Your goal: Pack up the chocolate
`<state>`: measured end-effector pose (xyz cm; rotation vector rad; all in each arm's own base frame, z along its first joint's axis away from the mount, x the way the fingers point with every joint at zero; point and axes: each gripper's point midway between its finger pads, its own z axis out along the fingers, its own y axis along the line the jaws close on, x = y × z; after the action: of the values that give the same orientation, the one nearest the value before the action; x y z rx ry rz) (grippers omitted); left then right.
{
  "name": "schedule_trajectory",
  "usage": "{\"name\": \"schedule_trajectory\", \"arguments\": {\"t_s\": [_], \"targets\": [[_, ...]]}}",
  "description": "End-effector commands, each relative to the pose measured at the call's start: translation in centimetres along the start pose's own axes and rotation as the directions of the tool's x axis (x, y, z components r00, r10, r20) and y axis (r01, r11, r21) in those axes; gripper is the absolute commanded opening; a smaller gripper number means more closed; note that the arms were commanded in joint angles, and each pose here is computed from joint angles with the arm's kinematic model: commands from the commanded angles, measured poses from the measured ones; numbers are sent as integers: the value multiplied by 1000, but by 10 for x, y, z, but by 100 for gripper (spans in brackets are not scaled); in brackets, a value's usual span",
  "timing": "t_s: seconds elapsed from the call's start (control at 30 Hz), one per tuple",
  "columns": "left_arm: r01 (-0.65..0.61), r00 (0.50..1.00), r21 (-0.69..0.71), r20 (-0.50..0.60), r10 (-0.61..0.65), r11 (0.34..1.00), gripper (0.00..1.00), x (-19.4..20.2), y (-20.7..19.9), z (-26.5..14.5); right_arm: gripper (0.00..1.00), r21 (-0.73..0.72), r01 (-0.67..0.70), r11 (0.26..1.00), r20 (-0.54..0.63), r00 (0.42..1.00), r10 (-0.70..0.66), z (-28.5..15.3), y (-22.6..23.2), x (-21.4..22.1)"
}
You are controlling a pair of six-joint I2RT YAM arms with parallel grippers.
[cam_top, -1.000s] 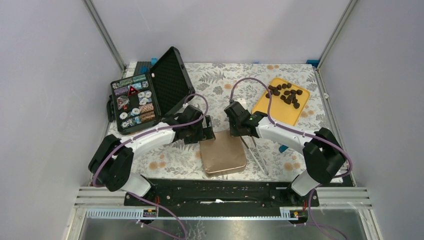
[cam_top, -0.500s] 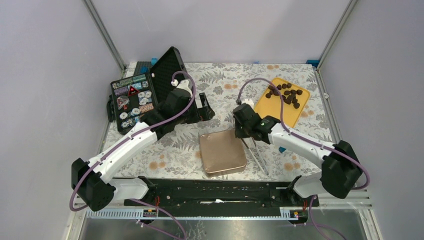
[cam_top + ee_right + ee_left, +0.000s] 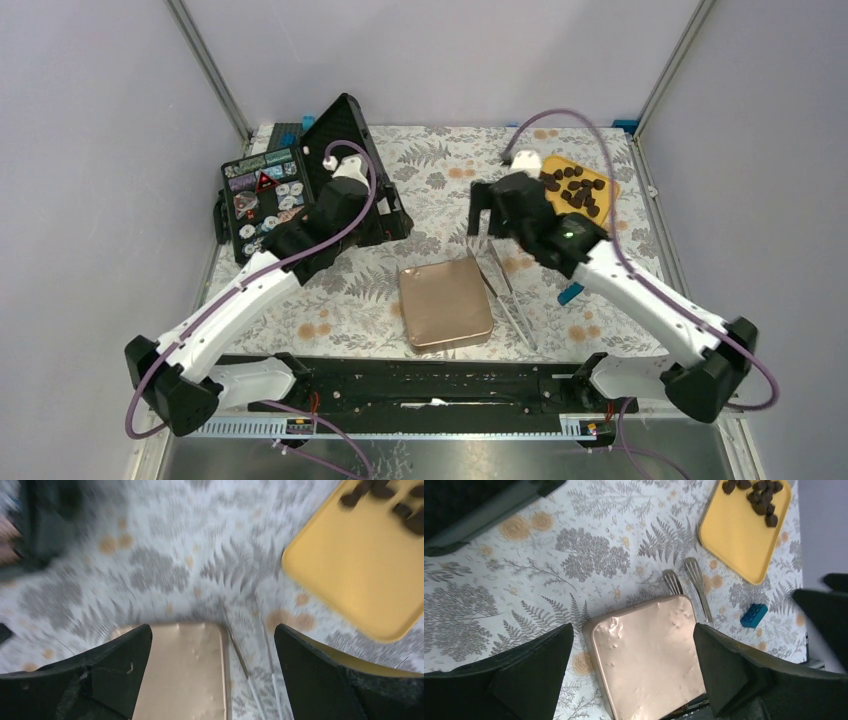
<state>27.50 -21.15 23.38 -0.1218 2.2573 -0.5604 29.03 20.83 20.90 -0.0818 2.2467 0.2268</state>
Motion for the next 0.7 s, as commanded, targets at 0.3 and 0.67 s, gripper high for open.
{"name": "schedule_trajectory", "arguments": {"t_s": [0.3, 0.67], "targets": [[-92, 934, -176, 327, 146, 980, 99, -96, 26, -99, 100, 182, -195, 964, 301, 944, 134, -66, -98, -109], [-46, 934, -276, 328, 139, 960, 99, -84, 54, -95, 100, 165, -242, 956, 285, 940, 189, -64, -101, -84]]}}
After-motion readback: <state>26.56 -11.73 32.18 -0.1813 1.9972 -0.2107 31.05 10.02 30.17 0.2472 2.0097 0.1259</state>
